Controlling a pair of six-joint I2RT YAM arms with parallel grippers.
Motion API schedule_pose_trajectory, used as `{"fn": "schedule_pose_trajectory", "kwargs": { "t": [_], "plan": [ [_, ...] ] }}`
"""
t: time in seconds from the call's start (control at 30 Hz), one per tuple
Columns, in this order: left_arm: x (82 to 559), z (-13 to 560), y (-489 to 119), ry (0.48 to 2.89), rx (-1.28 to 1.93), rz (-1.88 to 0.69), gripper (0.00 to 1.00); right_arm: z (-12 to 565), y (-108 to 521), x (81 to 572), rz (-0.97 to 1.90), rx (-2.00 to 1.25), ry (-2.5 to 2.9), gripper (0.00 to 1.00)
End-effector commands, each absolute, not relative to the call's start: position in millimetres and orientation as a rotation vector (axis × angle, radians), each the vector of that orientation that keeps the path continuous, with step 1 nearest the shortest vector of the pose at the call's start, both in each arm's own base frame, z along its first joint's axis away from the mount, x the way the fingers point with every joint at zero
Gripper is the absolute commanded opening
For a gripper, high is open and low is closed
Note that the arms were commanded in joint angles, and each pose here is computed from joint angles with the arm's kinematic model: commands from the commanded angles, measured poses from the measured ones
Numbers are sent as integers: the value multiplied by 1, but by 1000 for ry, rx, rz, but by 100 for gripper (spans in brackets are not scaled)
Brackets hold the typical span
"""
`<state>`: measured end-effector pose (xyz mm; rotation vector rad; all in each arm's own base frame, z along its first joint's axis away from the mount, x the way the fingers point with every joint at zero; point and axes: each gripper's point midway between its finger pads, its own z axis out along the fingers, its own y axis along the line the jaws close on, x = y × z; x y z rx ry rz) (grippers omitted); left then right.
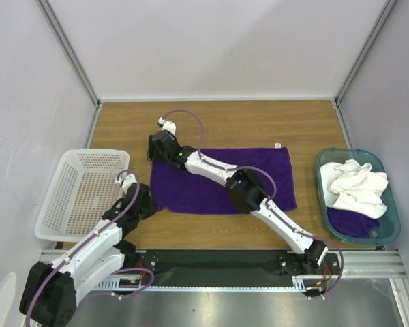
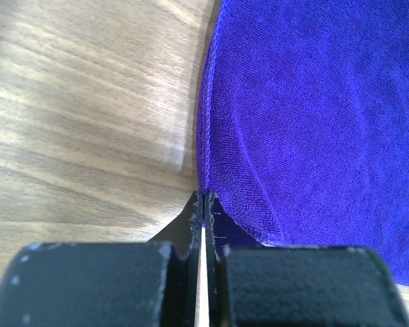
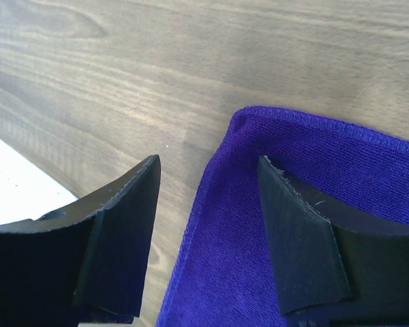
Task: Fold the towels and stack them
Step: Fold the towel
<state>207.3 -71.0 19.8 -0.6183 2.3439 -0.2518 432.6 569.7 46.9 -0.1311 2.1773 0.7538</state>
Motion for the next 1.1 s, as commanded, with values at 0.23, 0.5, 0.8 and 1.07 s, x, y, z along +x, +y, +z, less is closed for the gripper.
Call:
{"fn": "schedule_pose_trajectory", "kwargs": {
  "t": [0.23, 0.5, 0.8, 1.07],
  "plan": [
    [212, 24, -75, 2319, -579, -293, 0, 43, 583, 434, 696, -118, 2102, 59],
    [212, 26, -76, 2311, -573, -304, 0, 27, 576, 433, 641, -123, 2127, 39],
    [212, 27, -75, 2302, -570, -306, 0, 63, 582, 435, 724, -127, 2084, 20],
    [211, 33, -76, 2256, -561, -346, 0, 110, 594, 424, 881, -186, 2027, 11]
  ]
}}
